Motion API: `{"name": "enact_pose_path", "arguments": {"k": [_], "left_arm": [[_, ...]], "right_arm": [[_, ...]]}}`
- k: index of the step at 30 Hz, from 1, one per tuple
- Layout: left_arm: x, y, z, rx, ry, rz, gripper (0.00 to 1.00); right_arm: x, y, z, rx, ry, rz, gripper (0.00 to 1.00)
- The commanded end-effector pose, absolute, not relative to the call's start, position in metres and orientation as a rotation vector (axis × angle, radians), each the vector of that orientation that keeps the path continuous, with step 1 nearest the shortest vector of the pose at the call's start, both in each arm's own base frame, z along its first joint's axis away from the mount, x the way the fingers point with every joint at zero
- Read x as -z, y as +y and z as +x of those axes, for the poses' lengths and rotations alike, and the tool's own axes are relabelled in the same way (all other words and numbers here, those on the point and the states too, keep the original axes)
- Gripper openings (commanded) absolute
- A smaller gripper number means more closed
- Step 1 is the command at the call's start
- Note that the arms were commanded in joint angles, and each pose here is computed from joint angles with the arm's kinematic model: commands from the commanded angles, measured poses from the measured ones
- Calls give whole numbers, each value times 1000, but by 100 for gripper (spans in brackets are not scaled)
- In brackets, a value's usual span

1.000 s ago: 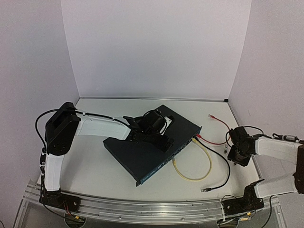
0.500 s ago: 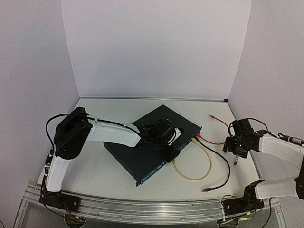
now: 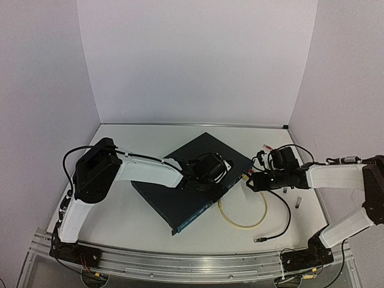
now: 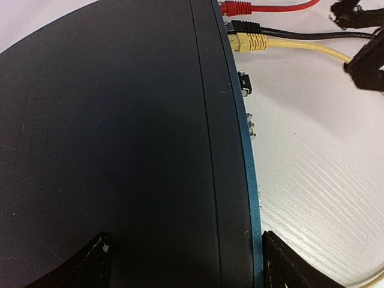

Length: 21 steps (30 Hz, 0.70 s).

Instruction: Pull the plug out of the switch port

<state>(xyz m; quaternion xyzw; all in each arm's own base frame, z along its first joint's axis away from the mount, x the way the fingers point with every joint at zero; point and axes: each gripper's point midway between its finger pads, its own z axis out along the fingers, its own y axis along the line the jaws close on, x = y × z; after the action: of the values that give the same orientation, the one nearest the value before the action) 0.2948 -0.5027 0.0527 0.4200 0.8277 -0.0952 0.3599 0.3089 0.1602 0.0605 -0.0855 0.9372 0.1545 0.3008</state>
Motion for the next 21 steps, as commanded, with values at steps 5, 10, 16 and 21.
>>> {"name": "enact_pose_path", "arguments": {"k": [5, 10, 16, 21], "left_arm": [[-6, -467, 300, 117, 2273, 1041, 82], [1, -462, 296, 119, 2294, 1037, 82], [4, -460, 296, 125, 2307, 1029, 82], [4, -459, 297, 136, 2314, 1024, 83]], "right_arm": [[-65, 208, 348, -484, 2314, -509, 59], [-53, 213, 351, -443, 2297, -607, 55], [-48, 218, 355, -387, 2270, -659, 49], [-44, 222, 357, -311, 2233, -704, 45]]}}
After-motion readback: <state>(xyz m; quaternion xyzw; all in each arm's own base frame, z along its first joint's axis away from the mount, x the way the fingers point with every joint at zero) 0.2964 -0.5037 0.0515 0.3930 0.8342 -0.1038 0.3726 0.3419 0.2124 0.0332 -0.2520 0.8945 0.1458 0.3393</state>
